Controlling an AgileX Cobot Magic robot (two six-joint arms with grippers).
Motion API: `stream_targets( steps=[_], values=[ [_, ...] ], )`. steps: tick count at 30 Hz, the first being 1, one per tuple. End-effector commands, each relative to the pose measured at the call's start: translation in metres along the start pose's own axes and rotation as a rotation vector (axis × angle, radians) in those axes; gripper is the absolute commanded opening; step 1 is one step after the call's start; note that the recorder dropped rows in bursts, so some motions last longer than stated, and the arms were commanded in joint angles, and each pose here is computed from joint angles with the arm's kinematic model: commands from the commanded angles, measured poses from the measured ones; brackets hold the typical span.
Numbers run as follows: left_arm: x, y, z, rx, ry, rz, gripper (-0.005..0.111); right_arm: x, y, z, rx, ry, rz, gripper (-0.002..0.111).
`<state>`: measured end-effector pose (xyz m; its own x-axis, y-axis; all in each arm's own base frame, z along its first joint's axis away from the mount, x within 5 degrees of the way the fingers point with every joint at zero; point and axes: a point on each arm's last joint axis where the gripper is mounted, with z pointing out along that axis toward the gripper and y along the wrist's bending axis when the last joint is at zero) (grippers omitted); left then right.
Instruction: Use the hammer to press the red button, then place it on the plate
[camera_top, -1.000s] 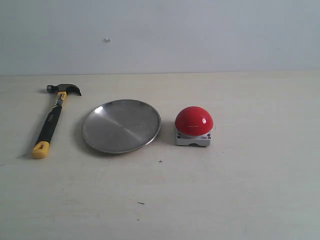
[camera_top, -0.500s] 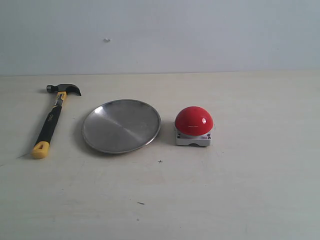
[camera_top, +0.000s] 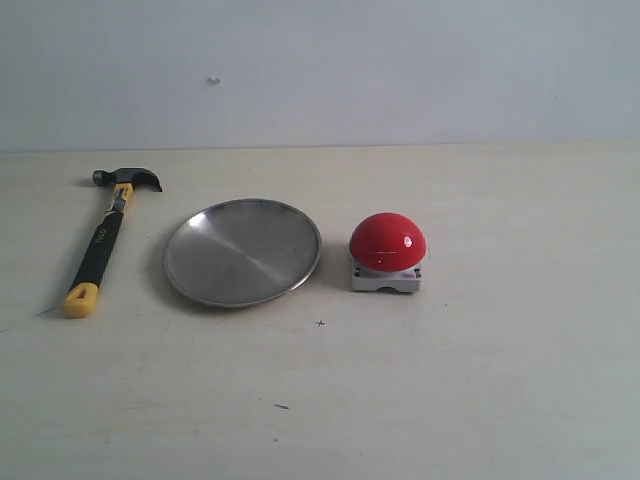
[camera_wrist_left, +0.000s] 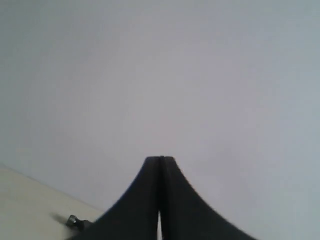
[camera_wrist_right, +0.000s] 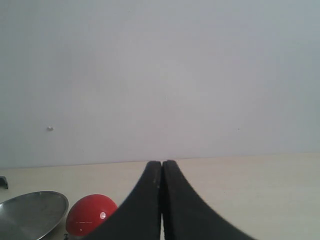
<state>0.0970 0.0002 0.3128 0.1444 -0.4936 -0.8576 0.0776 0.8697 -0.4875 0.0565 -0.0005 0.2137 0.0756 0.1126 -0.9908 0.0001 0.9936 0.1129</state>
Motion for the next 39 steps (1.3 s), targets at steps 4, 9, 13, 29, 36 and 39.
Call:
stream_targets(
  steps=[4, 9, 13, 29, 36, 39],
  values=[
    [-0.028, -0.026, 0.088, -0.075, 0.384, 0.274, 0.000, 0.002, 0.000, 0.000, 0.005, 0.001, -0.006, 0.000],
    [-0.026, -0.031, 0.151, -0.095, 0.628, 0.352, 0.000, 0.002, 0.000, 0.000, 0.005, 0.001, -0.006, 0.000],
    [-0.020, -0.029, 0.205, -0.128, 0.789, 0.399, 0.000, 0.002, 0.000, 0.000, 0.005, 0.001, -0.006, 0.000],
    [0.147, 0.068, 0.306, -0.332, 1.468, 0.406, 0.054, 0.001, 0.000, 0.000, 0.004, -0.003, -0.006, 0.000],
    [0.120, 0.051, 0.340, -0.313, 1.399, 0.406, 0.047, 0.001, 0.000, 0.000, 0.004, -0.003, -0.006, 0.000],
    [0.122, 0.051, 0.354, -0.307, 1.434, 0.400, 0.049, 0.001, 0.000, 0.000, 0.004, -0.003, -0.006, 0.000]
  ],
)
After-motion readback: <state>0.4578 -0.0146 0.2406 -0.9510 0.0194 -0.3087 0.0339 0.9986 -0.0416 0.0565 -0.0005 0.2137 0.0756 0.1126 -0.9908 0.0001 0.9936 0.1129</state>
